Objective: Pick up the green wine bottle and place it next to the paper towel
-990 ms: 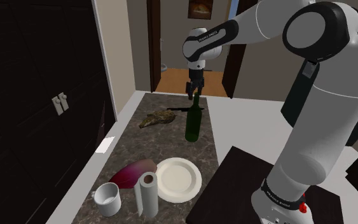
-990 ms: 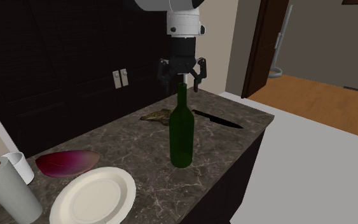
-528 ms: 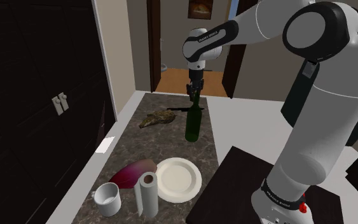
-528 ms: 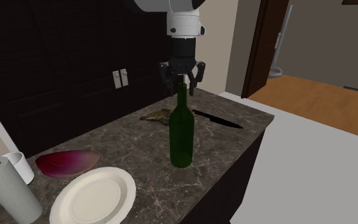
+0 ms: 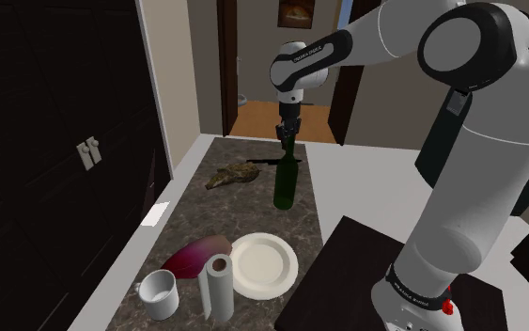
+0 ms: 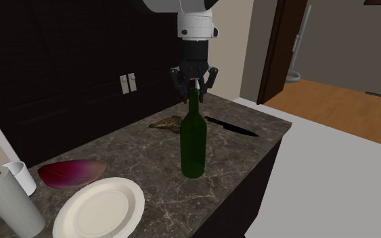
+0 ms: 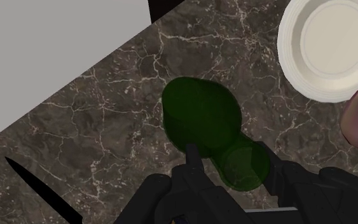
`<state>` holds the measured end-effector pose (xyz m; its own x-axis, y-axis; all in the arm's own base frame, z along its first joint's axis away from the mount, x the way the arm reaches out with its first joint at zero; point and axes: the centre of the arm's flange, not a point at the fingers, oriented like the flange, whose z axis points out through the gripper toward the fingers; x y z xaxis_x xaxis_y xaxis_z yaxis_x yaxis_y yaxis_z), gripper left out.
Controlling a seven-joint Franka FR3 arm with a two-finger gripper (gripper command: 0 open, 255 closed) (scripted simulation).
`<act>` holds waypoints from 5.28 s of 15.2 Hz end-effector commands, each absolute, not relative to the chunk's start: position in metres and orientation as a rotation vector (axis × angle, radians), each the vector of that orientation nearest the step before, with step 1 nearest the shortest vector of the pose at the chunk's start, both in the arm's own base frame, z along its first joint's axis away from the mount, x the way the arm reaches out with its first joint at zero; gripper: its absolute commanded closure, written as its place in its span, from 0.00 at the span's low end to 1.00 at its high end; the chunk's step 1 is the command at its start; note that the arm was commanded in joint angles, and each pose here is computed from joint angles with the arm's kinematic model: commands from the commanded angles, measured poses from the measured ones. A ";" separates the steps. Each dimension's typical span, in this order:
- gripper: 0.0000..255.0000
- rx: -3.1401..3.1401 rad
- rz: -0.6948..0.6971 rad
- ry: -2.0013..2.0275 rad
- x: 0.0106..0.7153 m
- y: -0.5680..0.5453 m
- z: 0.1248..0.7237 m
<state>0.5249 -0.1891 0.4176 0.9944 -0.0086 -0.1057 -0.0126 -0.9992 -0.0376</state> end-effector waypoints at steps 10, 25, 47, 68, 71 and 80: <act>1.00 -3.099 0.165 0.017 0.525 -0.189 0.465; 1.00 -3.099 0.165 0.017 0.525 -0.189 0.544; 1.00 -3.099 0.165 0.017 0.525 -0.189 0.660; 1.00 -3.099 0.165 0.017 0.456 -0.035 0.732; 1.00 -3.099 0.165 0.017 0.441 0.000 0.739; 1.00 -3.099 0.165 0.017 0.393 0.107 0.761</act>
<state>0.3995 0.0973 0.7582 0.9943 -0.0064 -0.1062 -0.0105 -0.9992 -0.0378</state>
